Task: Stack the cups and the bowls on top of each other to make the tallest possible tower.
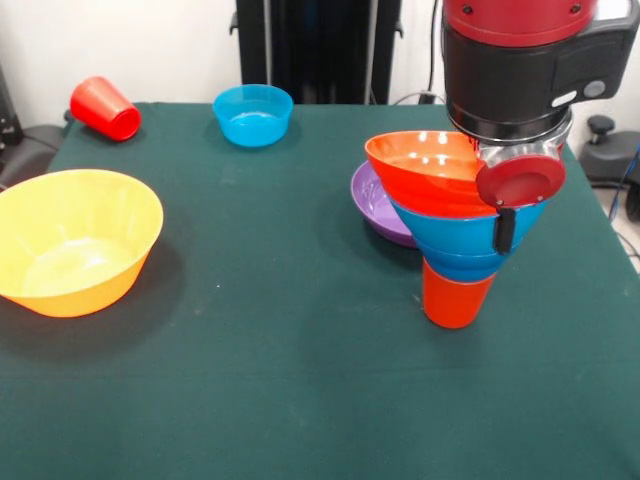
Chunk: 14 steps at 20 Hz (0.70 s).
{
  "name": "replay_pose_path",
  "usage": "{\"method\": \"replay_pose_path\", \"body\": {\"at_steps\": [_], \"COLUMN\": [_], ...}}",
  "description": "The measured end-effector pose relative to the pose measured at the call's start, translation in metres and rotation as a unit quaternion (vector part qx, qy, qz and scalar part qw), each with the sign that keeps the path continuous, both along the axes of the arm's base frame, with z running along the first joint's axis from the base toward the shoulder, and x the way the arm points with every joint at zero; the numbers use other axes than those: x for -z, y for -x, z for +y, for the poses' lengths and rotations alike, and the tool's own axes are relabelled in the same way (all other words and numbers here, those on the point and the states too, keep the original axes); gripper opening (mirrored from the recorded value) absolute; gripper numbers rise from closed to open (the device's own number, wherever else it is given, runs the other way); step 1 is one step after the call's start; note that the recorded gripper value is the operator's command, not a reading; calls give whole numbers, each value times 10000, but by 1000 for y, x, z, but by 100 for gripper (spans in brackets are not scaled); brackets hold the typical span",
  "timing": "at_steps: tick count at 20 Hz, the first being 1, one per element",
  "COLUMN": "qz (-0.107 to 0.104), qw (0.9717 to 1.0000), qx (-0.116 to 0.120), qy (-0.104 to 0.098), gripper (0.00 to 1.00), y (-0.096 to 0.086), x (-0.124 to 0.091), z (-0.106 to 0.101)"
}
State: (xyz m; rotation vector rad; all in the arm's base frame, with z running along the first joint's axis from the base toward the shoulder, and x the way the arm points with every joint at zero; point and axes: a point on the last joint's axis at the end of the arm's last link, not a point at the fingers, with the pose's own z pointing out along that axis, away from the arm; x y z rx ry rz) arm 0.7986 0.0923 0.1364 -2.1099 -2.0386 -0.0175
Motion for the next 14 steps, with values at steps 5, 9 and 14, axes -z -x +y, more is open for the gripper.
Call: {"method": "replay_pose_path", "body": {"at_steps": [5, 9, 14], "qz": [-94, -171, -292], "qw": [9999, 9997, 9992], "qx": [-26, -99, -168], "qy": [25, 111, 217], "gripper": [100, 100, 100], "y": [-3, -3, 1], "x": [-14, -32, -68], "z": [1, 4, 3]}}
